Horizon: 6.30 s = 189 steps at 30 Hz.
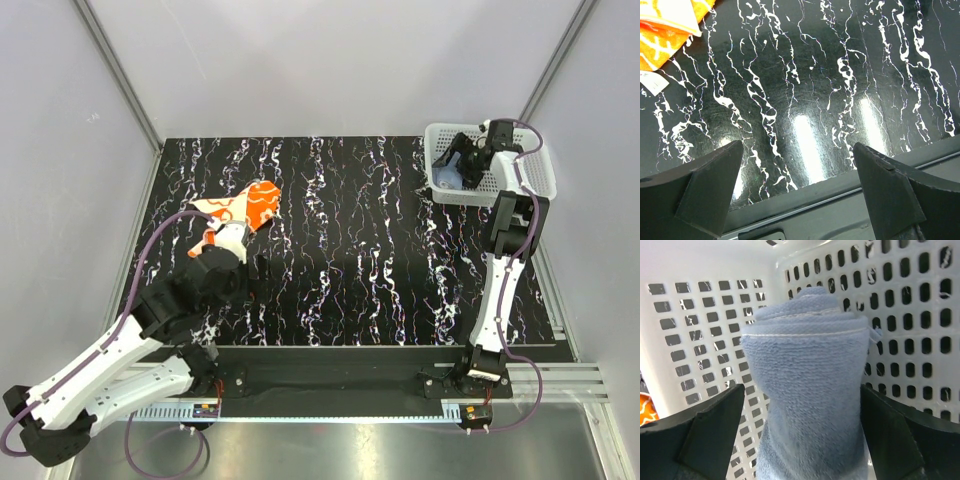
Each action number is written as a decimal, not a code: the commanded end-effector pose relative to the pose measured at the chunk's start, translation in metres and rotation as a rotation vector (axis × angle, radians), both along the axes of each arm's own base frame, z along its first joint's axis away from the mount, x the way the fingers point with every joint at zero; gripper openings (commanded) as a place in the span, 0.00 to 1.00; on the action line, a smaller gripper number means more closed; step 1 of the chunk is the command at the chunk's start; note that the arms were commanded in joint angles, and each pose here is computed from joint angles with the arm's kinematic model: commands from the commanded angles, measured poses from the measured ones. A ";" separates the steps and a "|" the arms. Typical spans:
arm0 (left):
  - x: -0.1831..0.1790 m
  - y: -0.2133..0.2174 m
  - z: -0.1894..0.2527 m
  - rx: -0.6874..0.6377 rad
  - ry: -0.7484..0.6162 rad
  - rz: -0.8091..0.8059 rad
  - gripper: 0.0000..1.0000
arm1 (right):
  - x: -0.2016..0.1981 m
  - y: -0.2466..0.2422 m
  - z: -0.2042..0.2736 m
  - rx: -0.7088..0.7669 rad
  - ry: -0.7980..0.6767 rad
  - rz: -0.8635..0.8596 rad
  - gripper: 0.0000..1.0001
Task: Roll the towels
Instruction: Place the rolled towel into the container, then move the towel to the center of the board, then flatten the towel
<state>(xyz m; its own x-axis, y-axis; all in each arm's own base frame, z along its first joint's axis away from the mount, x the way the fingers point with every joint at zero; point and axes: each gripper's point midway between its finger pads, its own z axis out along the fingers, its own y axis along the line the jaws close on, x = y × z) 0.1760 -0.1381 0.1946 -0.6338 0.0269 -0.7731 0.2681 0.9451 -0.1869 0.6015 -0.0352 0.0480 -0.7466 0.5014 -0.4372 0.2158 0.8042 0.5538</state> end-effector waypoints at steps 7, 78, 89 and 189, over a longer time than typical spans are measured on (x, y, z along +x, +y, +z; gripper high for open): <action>0.005 -0.004 0.007 -0.027 -0.038 -0.010 0.99 | -0.006 -0.033 0.045 -0.136 -0.002 -0.123 1.00; 0.201 0.061 -0.100 -0.124 0.095 0.873 0.81 | -0.358 0.248 0.124 0.099 -0.110 0.372 1.00; 0.218 0.074 -0.134 -0.070 0.124 0.918 0.63 | -0.356 0.249 0.104 0.079 -0.083 0.391 1.00; 0.031 0.059 0.006 0.055 -0.042 0.308 0.02 | -0.485 0.407 -0.060 -0.612 0.359 0.596 0.41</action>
